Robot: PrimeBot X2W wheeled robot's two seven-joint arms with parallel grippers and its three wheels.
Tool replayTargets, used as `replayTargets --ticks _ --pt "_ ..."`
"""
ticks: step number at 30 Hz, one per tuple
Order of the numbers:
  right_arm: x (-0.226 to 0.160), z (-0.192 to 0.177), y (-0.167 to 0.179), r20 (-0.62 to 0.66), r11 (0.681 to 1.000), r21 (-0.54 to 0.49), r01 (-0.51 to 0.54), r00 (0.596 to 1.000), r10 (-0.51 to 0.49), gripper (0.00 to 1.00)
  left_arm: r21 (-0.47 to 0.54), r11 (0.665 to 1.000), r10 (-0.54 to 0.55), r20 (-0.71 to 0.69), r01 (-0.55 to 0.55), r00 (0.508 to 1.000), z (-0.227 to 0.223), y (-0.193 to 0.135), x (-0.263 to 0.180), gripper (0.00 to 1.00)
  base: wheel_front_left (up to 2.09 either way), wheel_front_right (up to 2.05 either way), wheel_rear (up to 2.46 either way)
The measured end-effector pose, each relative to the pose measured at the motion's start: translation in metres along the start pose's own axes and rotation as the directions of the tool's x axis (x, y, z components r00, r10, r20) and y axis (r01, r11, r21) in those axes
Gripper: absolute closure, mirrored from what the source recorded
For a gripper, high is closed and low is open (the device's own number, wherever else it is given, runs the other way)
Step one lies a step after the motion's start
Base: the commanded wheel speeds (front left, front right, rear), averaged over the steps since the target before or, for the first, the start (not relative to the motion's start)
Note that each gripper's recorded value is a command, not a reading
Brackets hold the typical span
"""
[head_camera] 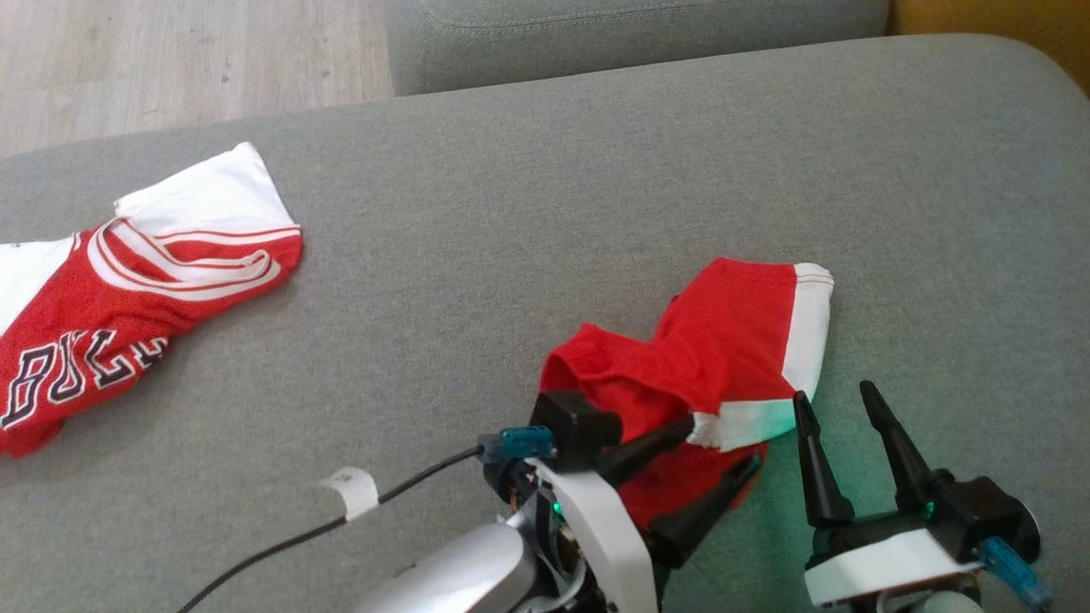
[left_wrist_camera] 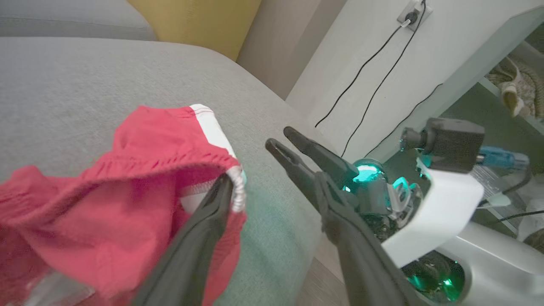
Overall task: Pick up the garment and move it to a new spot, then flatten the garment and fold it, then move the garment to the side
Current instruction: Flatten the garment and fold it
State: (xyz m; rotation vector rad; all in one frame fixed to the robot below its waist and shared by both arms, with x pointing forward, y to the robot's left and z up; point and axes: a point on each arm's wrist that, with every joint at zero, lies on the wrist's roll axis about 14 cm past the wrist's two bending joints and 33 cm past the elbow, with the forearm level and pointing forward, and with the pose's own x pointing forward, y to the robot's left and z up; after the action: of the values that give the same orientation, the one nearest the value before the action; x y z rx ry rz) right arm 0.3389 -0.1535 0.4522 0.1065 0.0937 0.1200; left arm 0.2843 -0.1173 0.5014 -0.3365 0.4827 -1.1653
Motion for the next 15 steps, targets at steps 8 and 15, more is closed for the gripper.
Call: replayTargets --ticks 8,15 --pt "0.000 -0.002 0.002 -0.005 1.000 0.004 -0.003 1.000 0.003 0.00 -0.017 0.999 0.043 -0.054 -0.044 0.998 -0.017 0.013 0.002 0.00 0.00 0.00 0.00" --pt "0.000 -0.003 0.002 -0.010 1.000 0.013 -0.003 1.000 0.003 0.00 -0.029 0.994 0.101 -0.046 -0.102 0.994 -0.023 0.033 0.003 1.00 0.00 0.00 0.00"
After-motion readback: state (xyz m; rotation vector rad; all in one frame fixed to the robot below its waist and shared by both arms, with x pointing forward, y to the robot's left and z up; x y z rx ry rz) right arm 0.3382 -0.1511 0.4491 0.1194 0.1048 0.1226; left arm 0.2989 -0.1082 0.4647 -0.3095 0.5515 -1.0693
